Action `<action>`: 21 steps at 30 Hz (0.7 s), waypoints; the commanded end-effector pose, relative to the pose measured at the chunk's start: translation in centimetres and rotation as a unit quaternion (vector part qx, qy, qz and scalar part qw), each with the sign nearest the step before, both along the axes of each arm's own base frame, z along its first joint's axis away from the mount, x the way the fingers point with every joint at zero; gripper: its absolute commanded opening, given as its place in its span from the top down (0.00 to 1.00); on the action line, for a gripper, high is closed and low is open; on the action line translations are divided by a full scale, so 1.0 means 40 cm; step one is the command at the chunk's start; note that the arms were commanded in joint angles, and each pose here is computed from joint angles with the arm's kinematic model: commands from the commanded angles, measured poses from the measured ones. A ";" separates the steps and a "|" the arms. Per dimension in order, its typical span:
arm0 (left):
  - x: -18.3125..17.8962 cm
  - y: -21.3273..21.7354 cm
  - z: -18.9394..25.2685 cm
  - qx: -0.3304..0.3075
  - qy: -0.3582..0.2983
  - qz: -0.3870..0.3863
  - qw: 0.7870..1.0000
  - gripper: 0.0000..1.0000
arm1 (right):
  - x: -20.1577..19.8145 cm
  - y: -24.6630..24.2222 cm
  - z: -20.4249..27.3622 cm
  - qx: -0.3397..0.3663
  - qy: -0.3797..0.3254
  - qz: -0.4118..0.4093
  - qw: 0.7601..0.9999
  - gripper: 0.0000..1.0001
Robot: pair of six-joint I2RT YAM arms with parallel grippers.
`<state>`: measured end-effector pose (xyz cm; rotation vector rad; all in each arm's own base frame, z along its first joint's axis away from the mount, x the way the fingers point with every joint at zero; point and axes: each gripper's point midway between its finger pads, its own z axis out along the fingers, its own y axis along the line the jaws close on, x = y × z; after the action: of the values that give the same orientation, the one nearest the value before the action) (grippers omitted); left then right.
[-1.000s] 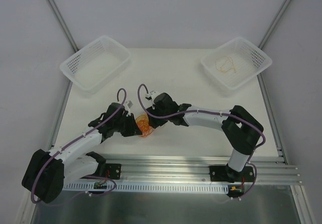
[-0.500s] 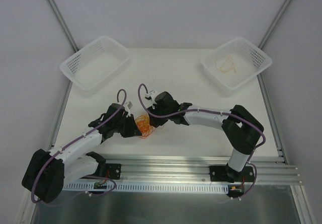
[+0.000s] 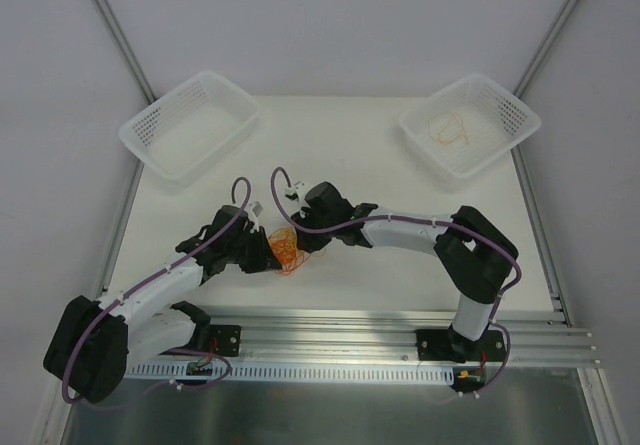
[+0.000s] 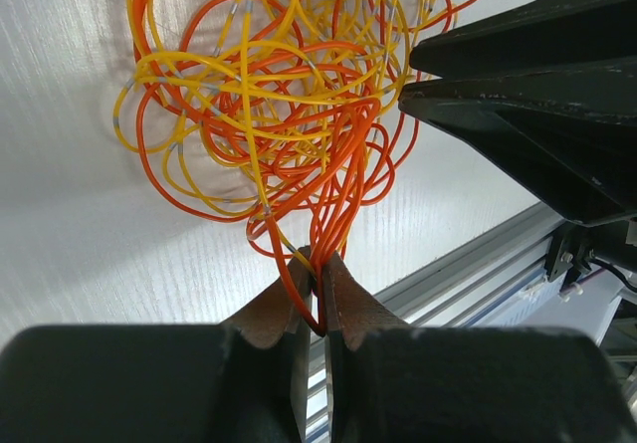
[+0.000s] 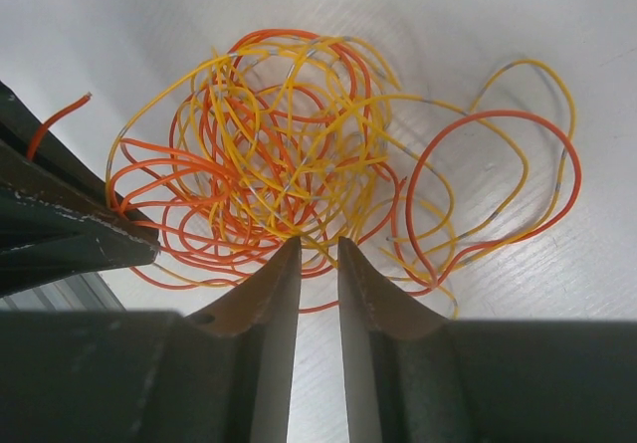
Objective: Untangle the cables
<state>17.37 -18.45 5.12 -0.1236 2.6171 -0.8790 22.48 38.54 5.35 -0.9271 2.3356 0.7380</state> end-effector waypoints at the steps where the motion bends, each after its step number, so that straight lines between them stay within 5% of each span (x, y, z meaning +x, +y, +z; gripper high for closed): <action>1: 0.006 0.001 0.003 0.006 0.001 0.011 1.000 1.00 | 0.011 0.022 0.035 0.022 -0.014 0.010 1.000 0.76; 15: 0.016 0.014 -0.003 0.014 0.002 0.039 0.999 1.00 | -0.017 0.011 0.017 0.022 0.003 0.020 1.000 0.74; 21: 0.023 0.021 -0.010 0.022 0.005 0.053 0.998 1.00 | -0.022 -0.005 0.032 0.025 -0.001 0.016 1.000 0.98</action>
<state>18.12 -17.86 4.85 -0.2151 2.6066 -0.8211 21.49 37.92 4.24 -0.9500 2.3651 0.7516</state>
